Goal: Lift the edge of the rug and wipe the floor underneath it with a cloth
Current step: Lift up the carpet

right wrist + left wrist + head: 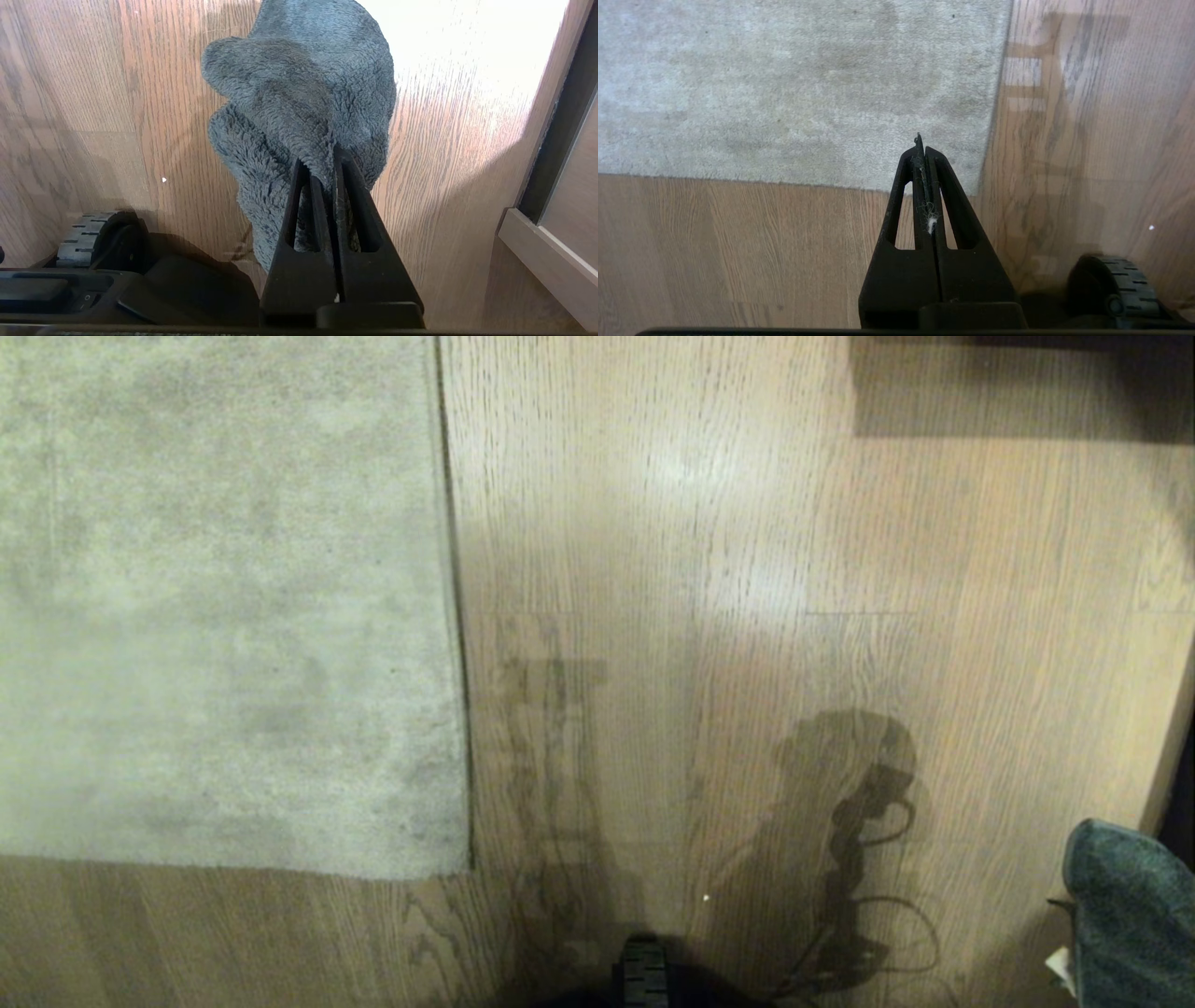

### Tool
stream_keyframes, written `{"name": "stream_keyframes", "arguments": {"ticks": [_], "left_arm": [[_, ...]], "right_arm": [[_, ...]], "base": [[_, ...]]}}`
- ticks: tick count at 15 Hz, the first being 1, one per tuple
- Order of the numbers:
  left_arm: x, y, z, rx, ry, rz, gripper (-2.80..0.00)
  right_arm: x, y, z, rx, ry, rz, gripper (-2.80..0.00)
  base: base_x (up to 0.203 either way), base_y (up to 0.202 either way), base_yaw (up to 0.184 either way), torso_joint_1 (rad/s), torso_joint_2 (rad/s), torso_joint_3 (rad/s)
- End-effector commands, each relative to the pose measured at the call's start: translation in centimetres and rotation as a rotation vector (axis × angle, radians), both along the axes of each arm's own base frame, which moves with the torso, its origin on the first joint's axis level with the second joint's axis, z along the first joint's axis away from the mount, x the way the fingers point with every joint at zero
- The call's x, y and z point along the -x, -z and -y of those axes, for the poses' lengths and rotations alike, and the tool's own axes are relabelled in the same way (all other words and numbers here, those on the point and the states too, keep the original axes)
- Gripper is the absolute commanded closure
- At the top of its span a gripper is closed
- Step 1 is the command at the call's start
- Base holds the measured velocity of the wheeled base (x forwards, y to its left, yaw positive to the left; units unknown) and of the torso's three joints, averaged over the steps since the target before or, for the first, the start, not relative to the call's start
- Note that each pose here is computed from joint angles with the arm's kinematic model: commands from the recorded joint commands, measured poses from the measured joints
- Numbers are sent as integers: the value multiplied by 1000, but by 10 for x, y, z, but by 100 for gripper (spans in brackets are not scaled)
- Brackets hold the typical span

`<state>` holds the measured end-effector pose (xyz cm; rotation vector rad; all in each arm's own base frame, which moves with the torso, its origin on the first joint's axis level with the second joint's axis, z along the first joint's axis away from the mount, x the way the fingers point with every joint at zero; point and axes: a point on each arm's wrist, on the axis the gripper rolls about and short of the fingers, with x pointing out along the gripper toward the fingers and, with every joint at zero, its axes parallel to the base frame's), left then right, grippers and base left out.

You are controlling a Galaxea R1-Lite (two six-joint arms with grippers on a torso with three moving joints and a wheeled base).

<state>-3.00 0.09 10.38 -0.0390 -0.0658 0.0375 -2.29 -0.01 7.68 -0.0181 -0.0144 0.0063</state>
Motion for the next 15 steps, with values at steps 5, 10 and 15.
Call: {"name": "stream_keyframes", "arguments": {"ticks": [5, 10, 15], "left_arm": [[-19, -17, 0, -1, 32, -154, 0], [-38, -28, 2, 0, 92, -274, 0], [-55, -31, 3, 3, 107, -384, 0]], "right_arm": [[0, 0, 0, 0, -1, -1, 0], [0, 0, 0, 0, -1, -1, 0], [0, 0, 0, 0, -1, -1, 0]], "base": [[0, 0, 0, 0, 0, 0], [0, 0, 0, 0, 0, 0], [0, 0, 0, 0, 0, 0]]}}
